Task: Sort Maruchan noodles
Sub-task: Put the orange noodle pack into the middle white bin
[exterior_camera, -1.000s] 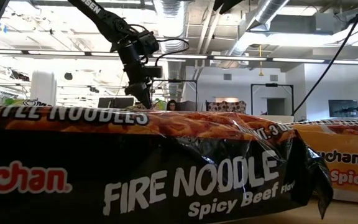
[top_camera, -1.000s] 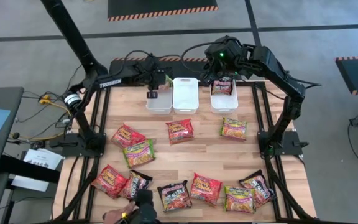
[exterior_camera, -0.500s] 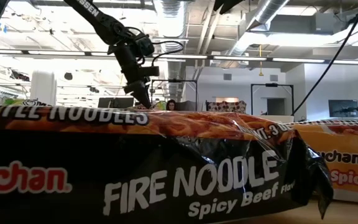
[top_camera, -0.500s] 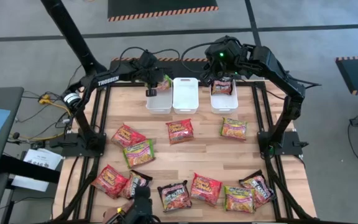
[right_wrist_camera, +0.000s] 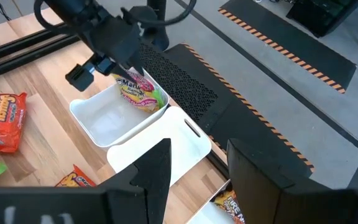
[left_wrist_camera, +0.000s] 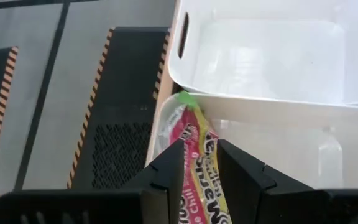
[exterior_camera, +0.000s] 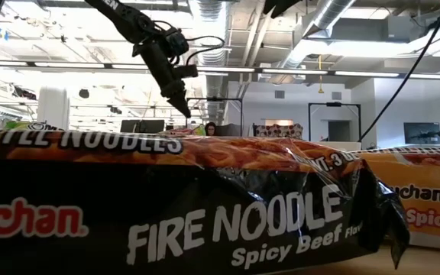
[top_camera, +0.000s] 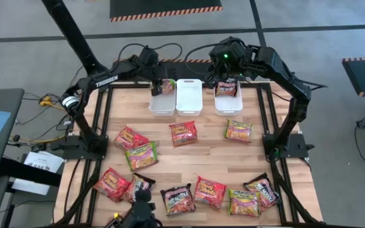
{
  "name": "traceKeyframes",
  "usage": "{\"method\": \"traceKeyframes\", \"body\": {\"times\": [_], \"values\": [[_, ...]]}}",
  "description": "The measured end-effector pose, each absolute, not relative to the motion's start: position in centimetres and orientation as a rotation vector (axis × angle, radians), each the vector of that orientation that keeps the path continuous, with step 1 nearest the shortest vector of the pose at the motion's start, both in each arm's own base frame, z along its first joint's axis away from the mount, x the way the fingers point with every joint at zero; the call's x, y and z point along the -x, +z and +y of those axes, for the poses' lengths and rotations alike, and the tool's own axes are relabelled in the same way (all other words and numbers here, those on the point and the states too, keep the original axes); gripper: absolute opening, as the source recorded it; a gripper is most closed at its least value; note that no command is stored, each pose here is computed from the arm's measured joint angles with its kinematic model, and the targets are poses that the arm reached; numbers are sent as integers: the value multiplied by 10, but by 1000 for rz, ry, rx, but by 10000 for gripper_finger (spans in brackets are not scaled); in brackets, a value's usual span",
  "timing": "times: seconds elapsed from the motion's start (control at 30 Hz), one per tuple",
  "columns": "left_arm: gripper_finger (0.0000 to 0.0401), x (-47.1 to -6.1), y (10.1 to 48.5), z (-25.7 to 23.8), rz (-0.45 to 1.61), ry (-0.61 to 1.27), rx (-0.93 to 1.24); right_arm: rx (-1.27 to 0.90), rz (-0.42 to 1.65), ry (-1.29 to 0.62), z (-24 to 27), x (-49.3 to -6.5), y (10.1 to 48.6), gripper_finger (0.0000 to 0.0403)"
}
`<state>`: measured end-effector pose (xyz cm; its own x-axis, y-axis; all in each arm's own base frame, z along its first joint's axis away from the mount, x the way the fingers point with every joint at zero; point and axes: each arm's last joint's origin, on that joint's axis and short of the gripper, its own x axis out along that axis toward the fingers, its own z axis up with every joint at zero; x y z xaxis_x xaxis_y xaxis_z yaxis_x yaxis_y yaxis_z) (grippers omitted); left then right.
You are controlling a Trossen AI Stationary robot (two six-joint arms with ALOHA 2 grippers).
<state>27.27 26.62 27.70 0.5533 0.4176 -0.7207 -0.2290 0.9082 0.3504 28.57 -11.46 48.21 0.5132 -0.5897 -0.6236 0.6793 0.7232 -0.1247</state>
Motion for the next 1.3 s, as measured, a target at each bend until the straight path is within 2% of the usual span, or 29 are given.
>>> {"method": "traceKeyframes", "body": {"times": [0.3, 0.53, 0.93, 1.3], "values": [[87, -273, 317, 265, 802, 316, -55, -142, 696, -765, -114, -286, 482, 182], [87, -256, 362, 247, 699, 203, 71, -171, 780, -721, -111, -281, 476, 182], [86, -185, 447, 171, 463, 288, 2, -275, 855, -688, -92, -280, 469, 182], [86, -125, 478, 104, 379, 282, 2, -371, 961, -576, -58, -300, 443, 182]]}}
